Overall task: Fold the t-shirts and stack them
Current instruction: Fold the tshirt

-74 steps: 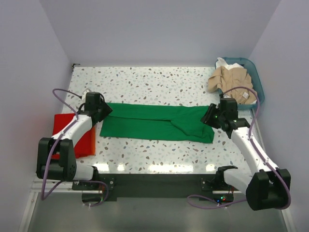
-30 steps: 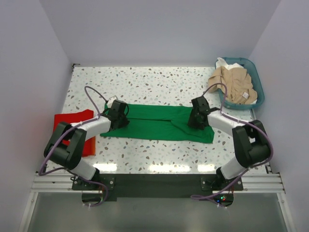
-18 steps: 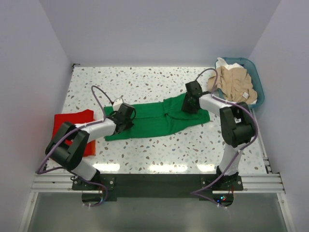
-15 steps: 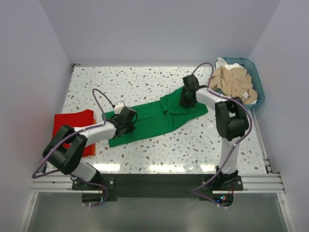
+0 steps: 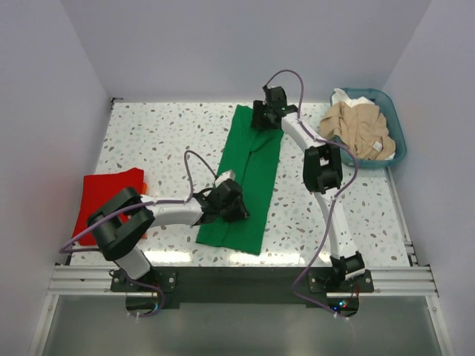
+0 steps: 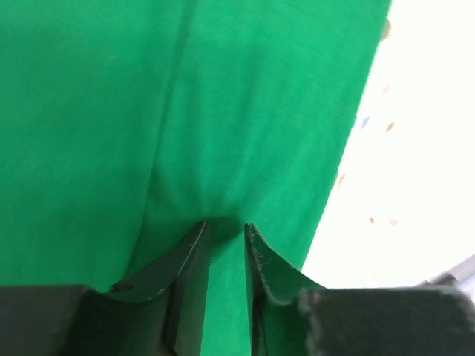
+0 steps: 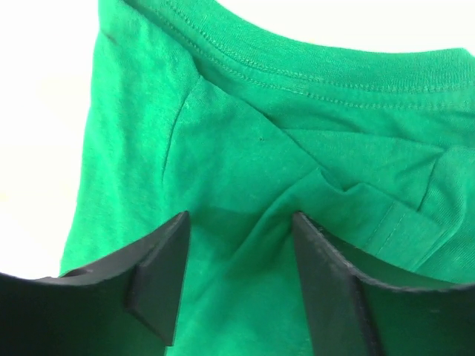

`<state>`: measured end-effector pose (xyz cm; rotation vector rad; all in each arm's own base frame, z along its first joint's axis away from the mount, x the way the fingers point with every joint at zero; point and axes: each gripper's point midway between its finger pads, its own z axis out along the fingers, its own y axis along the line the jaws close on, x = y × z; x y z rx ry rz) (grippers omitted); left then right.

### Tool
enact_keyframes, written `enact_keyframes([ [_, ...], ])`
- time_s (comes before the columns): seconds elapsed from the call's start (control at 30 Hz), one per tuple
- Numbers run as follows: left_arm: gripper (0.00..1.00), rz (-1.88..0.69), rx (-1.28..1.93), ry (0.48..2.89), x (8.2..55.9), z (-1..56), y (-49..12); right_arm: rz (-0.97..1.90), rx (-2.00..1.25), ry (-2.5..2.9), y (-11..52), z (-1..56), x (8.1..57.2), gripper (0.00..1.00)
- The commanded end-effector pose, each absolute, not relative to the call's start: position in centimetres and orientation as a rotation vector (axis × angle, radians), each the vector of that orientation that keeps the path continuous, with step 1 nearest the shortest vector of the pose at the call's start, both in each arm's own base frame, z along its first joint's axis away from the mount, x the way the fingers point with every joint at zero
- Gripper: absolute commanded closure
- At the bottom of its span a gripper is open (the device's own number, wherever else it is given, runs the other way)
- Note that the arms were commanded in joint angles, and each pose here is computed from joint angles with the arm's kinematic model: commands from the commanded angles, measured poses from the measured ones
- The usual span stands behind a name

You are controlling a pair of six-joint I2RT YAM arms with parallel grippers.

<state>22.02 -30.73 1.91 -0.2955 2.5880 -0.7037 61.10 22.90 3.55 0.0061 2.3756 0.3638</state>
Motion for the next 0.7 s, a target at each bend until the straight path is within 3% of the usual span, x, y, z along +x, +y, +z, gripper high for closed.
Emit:
enact_keyframes([
  [0.0,0.67,-0.835,-0.134,2.63,21.5,2.4,-34.2,0.462,-0.094,2.409,24.6,0.6,60.5,0.37],
  [0.27,0.6,-0.849,0.015,2.476,24.5,8.9,-34.9,0.516,-0.066,2.244,25.0,10.1,62.0,0.25],
  [0.47,0.59,-0.689,-0.12,2.437,26.4,10.3,-29.2,0.498,-0.004,2.202,23.3,17.4,59.4,0.23],
  [0.6,0.61,-0.59,-0.194,2.441,26.2,9.5,-24.9,0.51,0.069,2.273,22.1,17.6,55.0,0.28],
  [0.67,0.61,-0.547,-0.196,2.449,25.9,9.0,-23.8,0.505,0.098,2.367,21.5,14.2,51.7,0.3],
])
